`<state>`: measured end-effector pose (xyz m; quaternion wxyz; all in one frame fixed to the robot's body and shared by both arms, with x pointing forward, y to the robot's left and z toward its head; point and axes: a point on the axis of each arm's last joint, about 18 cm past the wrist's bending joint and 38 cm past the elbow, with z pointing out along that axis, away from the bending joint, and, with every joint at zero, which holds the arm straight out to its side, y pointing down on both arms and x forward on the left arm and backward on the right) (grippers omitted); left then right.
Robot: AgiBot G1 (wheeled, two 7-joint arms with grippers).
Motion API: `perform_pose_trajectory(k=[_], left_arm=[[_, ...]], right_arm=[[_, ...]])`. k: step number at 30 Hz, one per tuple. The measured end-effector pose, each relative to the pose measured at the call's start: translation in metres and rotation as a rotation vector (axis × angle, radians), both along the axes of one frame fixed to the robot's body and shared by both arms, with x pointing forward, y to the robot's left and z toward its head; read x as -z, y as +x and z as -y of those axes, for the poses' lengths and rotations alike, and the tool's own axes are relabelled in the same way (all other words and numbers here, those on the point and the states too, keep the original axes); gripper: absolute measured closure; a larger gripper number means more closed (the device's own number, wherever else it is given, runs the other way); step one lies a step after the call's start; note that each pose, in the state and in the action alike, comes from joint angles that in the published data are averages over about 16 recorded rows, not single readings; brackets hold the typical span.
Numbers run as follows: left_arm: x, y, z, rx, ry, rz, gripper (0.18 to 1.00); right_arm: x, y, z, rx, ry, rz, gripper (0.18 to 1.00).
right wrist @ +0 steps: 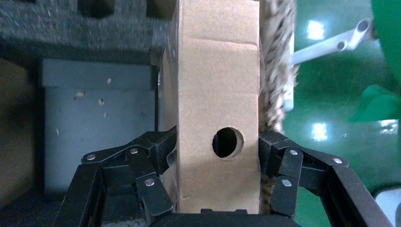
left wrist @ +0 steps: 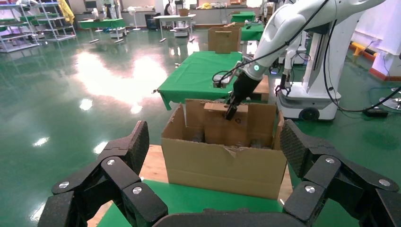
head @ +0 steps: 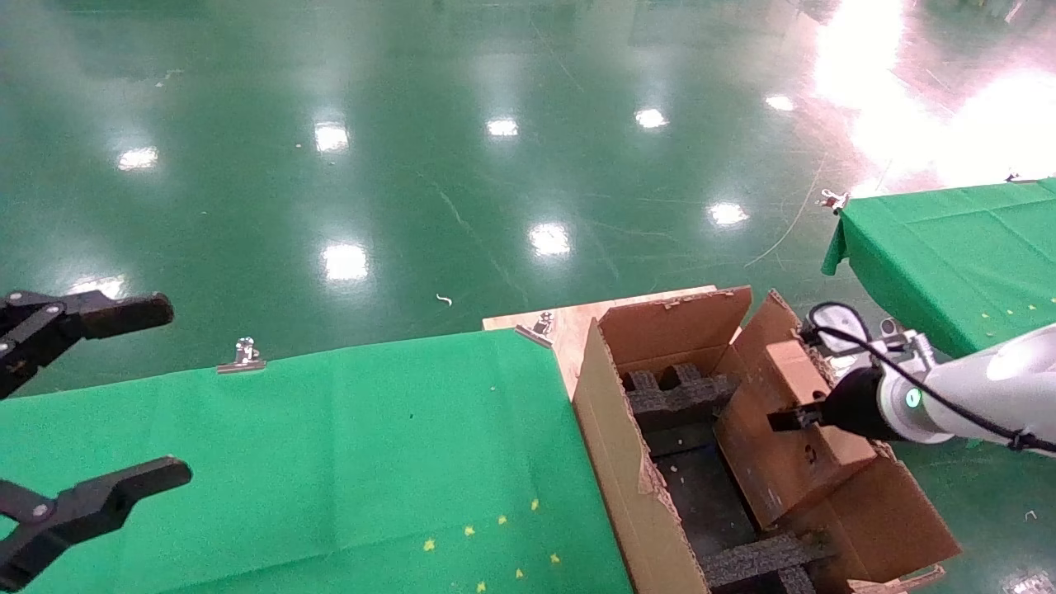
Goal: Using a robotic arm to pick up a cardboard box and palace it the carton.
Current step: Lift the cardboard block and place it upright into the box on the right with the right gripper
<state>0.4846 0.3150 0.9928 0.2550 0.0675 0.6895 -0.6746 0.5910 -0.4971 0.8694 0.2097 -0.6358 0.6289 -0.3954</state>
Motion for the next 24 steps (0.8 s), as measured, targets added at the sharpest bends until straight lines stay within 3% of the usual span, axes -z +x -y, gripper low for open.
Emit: perform_pose_trajectory(k=[24], left_arm=[[0.0, 0.0, 0.0, 0.0, 0.0, 0.0, 0.184]], right_arm=[[0.046, 0.023, 0.005, -0.031, 0.051, -0.108, 0.864]])
